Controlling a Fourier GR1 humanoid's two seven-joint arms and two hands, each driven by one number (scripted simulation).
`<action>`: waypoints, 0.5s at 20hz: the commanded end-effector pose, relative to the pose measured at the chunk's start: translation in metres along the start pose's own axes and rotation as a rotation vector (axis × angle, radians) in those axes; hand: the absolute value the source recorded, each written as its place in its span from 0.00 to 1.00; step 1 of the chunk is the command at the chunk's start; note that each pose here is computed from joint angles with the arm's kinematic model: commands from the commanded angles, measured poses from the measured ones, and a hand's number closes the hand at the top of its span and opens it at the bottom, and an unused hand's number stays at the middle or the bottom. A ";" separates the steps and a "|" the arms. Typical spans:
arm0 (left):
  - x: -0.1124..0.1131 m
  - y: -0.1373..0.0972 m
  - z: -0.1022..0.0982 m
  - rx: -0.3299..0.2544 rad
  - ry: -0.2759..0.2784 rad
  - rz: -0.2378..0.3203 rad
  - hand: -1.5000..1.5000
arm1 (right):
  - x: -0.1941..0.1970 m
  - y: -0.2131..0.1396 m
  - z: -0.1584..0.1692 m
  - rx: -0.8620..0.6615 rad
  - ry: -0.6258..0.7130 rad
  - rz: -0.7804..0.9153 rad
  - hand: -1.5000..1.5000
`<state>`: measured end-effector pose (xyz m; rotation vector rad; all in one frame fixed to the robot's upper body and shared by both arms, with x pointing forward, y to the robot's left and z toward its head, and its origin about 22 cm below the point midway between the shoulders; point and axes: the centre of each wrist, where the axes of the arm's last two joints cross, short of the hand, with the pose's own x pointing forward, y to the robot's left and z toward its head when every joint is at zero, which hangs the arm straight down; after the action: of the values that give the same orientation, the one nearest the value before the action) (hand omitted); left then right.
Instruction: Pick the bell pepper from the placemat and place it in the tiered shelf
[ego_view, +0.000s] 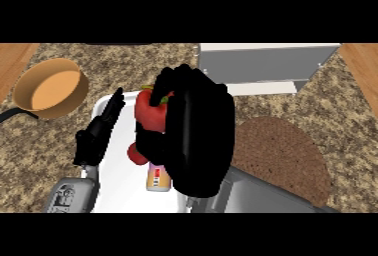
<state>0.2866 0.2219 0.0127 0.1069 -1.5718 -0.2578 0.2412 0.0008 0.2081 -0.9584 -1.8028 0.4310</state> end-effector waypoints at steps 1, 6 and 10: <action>-0.004 0.010 0.005 0.007 0.008 -0.004 0.50 | 0.022 -0.024 -0.024 -0.112 0.193 0.040 1.00; 0.003 -0.005 0.005 -0.001 -0.016 0.001 0.50 | 0.017 -0.032 -0.054 -0.148 0.213 0.081 1.00; -0.005 0.005 -0.005 0.003 -0.009 -0.007 0.50 | 0.029 -0.046 -0.069 -0.192 0.205 0.087 1.00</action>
<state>0.2877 0.2206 0.0127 0.1064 -1.5763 -0.2633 0.2741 -0.0126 0.2605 -1.1215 -1.7910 0.2961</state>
